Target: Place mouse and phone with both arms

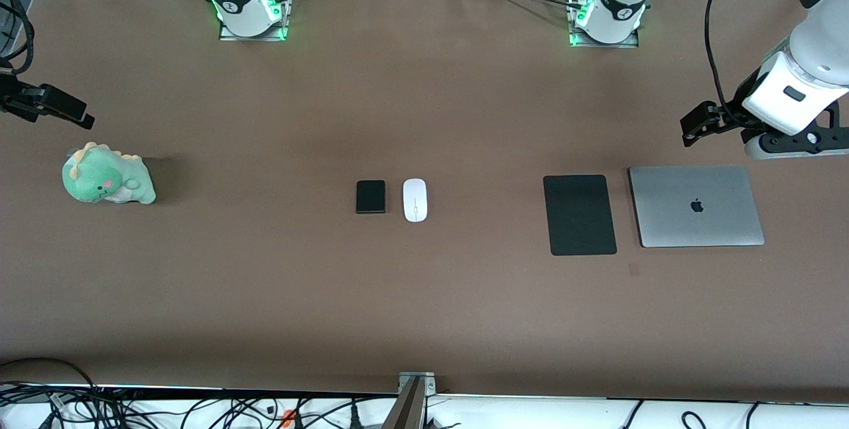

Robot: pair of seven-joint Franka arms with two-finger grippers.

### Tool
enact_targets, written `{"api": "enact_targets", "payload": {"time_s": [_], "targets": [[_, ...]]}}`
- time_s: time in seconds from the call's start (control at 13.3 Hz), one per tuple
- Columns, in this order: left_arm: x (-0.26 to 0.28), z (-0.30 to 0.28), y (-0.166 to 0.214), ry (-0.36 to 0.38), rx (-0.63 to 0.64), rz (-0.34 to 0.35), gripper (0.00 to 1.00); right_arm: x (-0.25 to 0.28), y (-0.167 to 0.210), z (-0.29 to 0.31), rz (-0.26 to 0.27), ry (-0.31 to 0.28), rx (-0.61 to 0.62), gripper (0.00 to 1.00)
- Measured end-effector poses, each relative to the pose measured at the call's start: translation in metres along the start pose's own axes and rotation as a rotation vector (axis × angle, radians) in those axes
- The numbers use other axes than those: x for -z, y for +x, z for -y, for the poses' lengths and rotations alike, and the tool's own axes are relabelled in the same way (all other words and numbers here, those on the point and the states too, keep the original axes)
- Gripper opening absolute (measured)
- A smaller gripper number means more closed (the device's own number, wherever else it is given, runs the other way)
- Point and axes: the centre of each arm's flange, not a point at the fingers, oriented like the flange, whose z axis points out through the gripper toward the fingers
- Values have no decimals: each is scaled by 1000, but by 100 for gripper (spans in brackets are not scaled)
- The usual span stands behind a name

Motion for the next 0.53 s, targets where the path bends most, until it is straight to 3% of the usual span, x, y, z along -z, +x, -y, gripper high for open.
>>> {"api": "enact_targets", "payload": {"time_s": [0.53], "targets": [[0, 2, 0, 0, 3, 0, 100, 0, 0, 0, 0, 0, 0, 100]]}}
